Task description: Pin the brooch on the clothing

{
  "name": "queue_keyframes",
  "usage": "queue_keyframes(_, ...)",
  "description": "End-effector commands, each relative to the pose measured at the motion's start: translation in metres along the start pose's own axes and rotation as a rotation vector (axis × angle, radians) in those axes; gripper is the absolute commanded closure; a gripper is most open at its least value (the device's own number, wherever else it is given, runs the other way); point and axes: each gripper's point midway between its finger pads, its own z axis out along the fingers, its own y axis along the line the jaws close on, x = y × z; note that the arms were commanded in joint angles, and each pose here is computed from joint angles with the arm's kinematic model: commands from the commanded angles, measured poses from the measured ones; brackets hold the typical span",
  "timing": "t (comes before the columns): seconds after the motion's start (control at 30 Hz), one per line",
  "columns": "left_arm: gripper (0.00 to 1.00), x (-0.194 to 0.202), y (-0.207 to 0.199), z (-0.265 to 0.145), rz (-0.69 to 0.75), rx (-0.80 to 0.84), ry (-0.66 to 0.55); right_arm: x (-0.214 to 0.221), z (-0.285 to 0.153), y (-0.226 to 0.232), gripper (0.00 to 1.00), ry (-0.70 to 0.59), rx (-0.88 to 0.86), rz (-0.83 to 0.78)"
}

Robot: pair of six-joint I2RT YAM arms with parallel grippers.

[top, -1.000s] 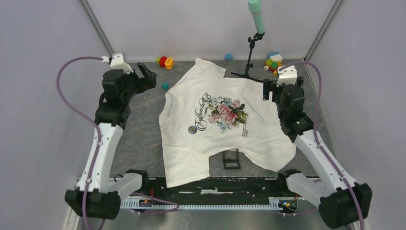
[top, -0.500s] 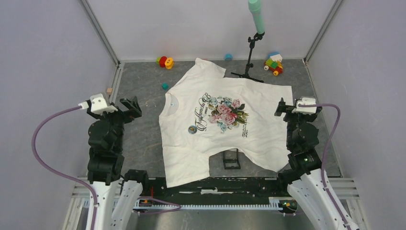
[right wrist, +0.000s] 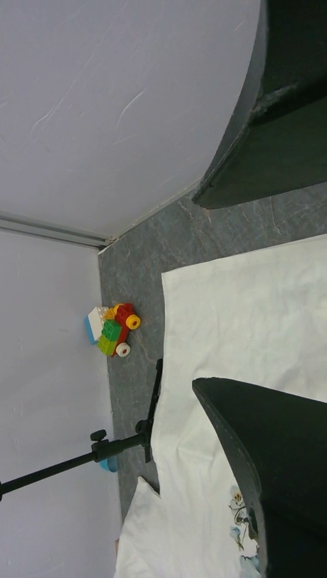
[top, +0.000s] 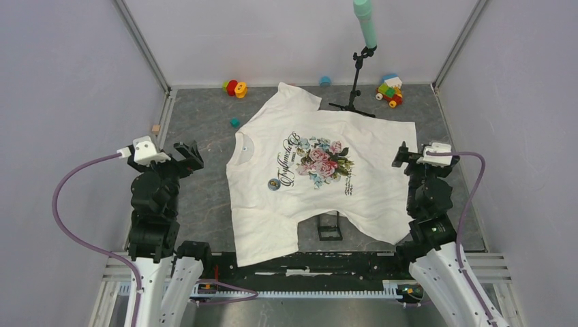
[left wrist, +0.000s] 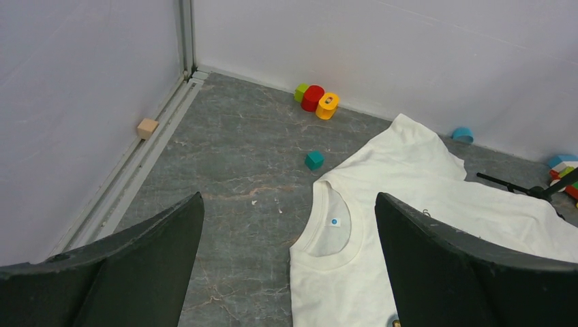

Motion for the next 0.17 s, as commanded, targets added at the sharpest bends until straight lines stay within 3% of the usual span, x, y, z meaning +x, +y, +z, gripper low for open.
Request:
queue_keyframes(0.0, 0.00, -0.0108, 0.0005, 0.0029, 0.027, -0.004, -0.041, -0.0181, 0.0018, -0.0057, 0.02, -0.042, 0.031, 0.033)
queue_keyframes(0.13, 0.00, -0.0072, 0.0019, 0.0045, 0.033, -0.010, -0.033, -0.0191, 0.0019, -0.0061, 0.02, -0.038, 0.033, 0.033)
